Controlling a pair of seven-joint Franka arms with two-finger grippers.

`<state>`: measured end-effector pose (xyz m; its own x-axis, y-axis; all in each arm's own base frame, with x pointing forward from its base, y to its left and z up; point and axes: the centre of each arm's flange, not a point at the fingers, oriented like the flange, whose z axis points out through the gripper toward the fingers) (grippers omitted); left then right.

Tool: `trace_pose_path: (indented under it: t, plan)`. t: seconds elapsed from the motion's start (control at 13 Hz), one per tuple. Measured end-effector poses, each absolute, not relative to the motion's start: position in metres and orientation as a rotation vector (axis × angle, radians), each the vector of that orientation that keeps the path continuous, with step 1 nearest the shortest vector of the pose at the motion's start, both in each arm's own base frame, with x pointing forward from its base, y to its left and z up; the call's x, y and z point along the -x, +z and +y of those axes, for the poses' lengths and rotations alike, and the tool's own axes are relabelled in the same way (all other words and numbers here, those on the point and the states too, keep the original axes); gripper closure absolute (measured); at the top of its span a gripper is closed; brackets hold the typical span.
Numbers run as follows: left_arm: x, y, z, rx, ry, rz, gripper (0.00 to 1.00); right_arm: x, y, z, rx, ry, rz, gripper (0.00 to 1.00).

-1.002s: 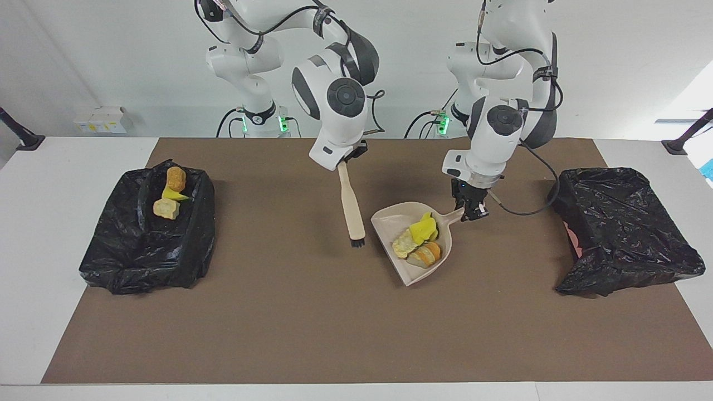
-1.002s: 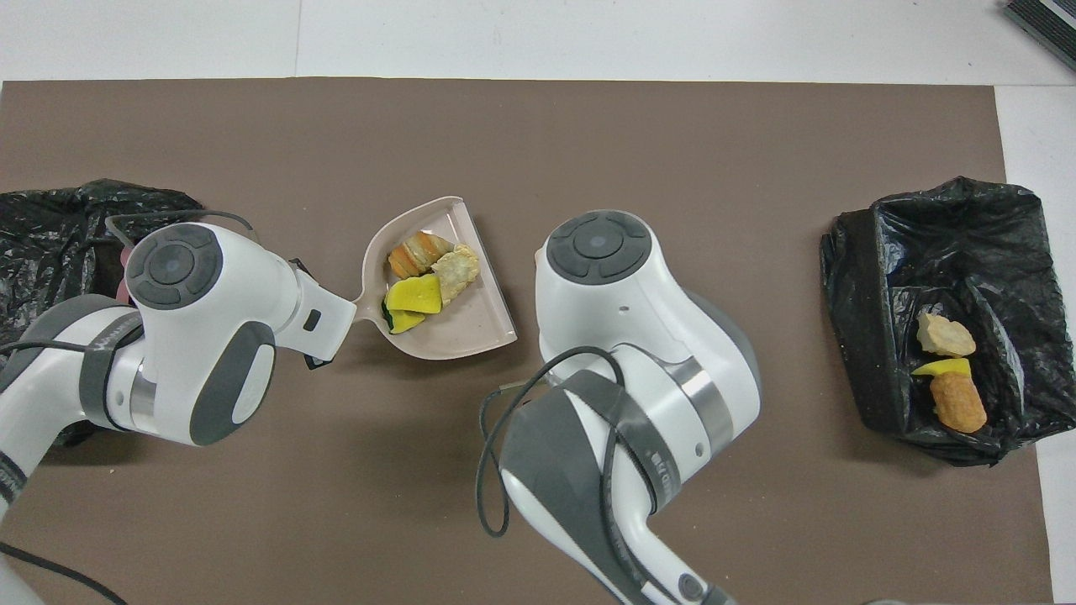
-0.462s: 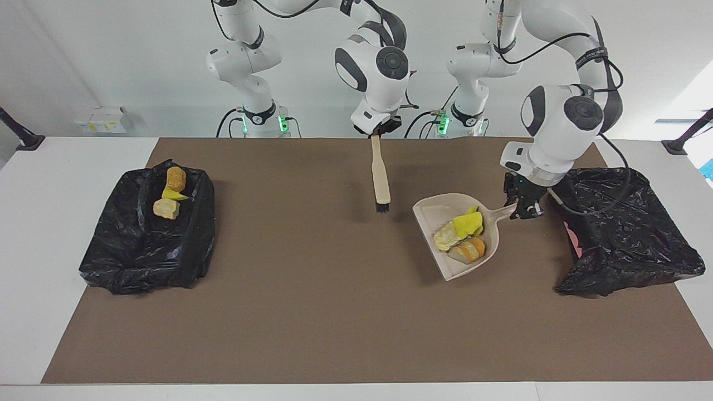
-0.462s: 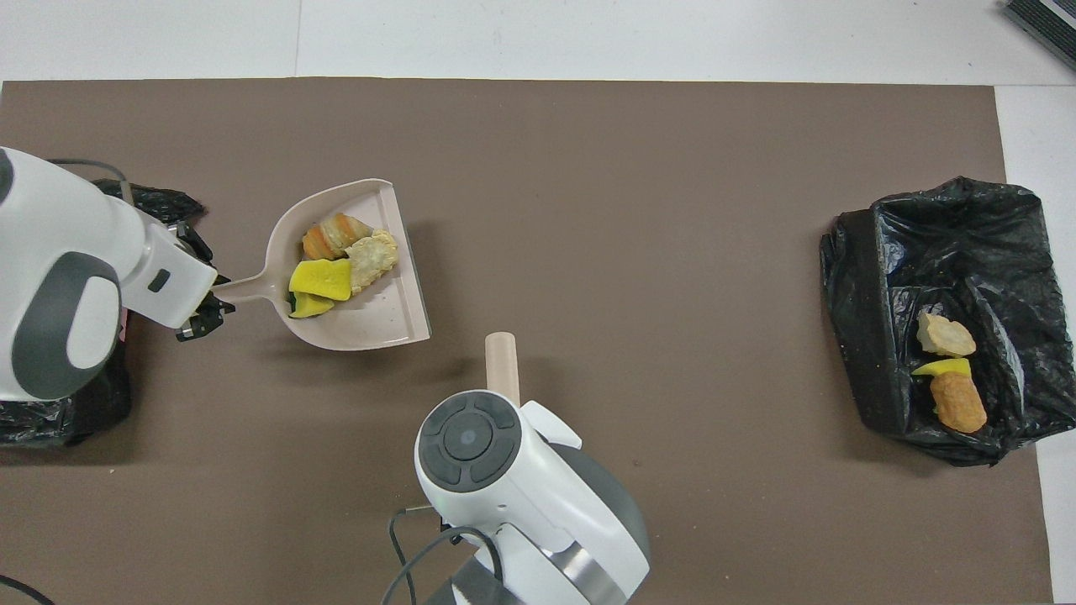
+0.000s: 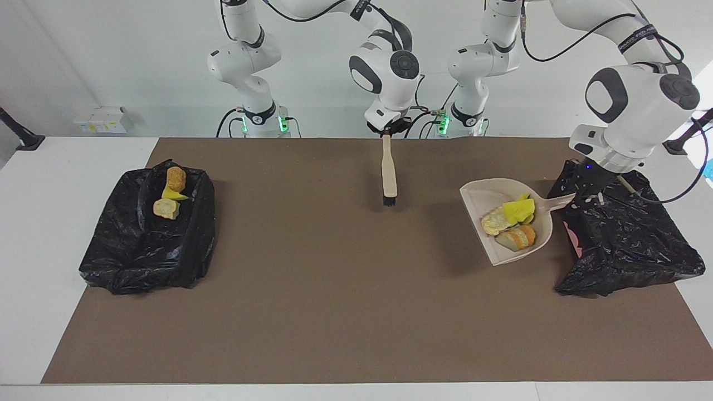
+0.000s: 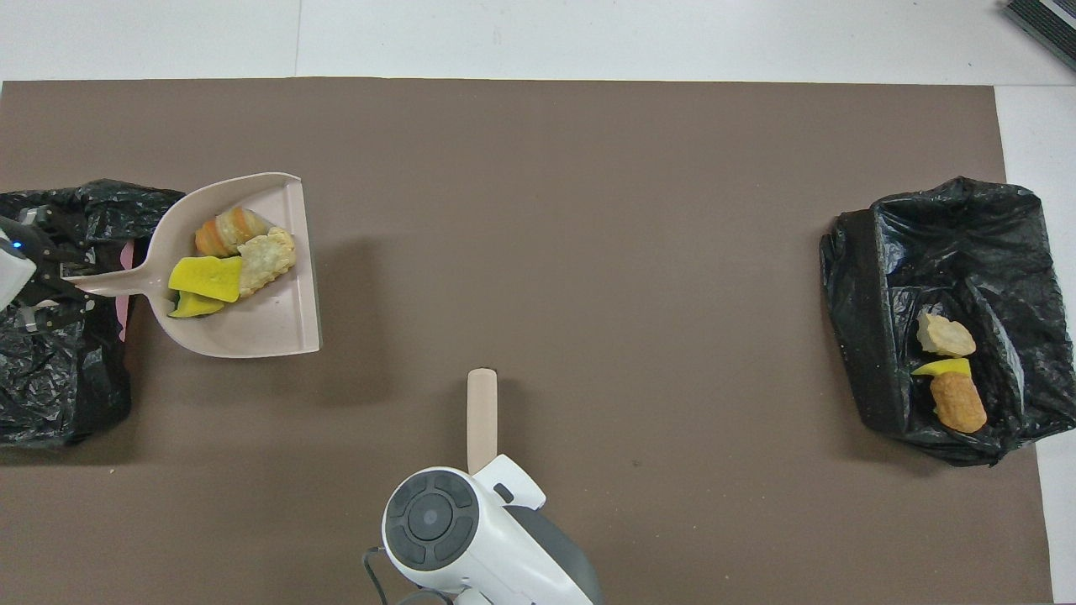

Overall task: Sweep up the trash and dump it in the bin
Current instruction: 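Tip the dustpan into the bag with the left gripper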

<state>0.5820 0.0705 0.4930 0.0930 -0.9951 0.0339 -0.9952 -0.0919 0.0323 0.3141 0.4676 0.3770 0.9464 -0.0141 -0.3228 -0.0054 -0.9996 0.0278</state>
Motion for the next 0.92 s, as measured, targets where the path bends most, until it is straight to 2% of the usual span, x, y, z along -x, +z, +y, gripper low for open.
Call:
trace_pose_path:
  t: [0.39,0.77,0.92]
  plan:
    - [-0.571,0.507,0.178,-2.265,0.015,-2.132,0.68,-0.292,0.345,0.461,-3.032,-0.524,-0.033,0.74]
    - [-0.545,0.533,0.3,-2.311,-0.105,-2.225,0.68,-0.278,0.34,0.447,-2.979,-0.548,-0.023,0.74]
    - [-0.542,0.542,0.327,-2.351,-0.191,-2.258,0.68,-0.276,0.341,0.445,-2.972,-0.551,-0.022,0.74]
